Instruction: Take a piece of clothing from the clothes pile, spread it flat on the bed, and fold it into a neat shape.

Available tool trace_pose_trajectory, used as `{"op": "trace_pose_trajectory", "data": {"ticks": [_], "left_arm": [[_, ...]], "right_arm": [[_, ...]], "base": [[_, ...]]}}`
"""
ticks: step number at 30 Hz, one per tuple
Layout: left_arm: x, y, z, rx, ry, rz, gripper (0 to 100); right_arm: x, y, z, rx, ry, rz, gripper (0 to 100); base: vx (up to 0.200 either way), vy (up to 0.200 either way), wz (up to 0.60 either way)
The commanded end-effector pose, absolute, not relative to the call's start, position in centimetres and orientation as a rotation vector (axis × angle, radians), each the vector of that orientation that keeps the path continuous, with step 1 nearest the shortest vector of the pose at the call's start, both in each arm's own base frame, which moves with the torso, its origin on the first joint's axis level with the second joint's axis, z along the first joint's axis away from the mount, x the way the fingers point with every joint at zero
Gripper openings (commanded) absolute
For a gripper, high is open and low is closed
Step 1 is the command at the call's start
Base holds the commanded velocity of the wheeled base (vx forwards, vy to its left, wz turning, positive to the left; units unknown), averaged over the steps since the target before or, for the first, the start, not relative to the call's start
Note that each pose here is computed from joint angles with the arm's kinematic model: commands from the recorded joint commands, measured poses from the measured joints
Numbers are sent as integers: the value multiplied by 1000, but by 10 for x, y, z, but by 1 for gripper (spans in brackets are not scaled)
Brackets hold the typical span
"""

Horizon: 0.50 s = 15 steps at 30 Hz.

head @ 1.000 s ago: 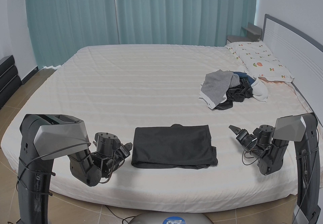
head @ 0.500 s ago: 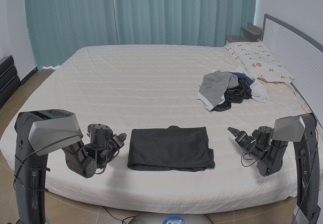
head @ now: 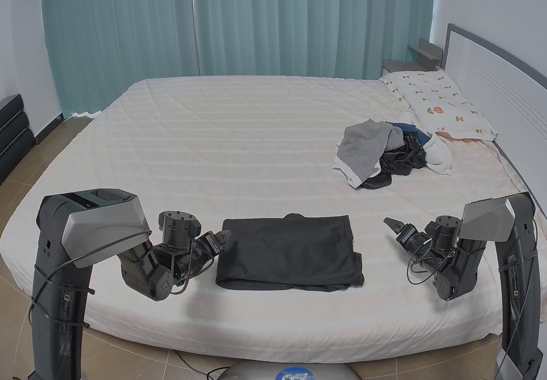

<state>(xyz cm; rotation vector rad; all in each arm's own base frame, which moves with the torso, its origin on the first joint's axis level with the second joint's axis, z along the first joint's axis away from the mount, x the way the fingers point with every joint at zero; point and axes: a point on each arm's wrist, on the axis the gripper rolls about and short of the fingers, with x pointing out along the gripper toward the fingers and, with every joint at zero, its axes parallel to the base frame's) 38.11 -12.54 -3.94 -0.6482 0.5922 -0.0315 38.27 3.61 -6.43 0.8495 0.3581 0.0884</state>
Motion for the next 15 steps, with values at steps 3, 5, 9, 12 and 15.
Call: {"op": "trace_pose_trajectory", "data": {"ticks": [3,5,9,12,15], "left_arm": [[377,-132,-49,-636,616,-41,100],[378,-133,-49,-638,614,-44,100],[376,-136,-49,-634,617,-53,100],[375,-139,-49,-631,620,-59,100],[374,-142,-49,-629,623,-66,100]], "right_arm": [[383,37,-66,849,354,93,100],[383,37,-66,849,352,94,100],[383,37,-65,849,353,95,100],[383,37,-66,849,354,93,100],[383,37,-66,847,354,95,100]], "base": [[0,0,0],[0,0,0],[0,0,0],[0,0,0],[0,0,0]]}}
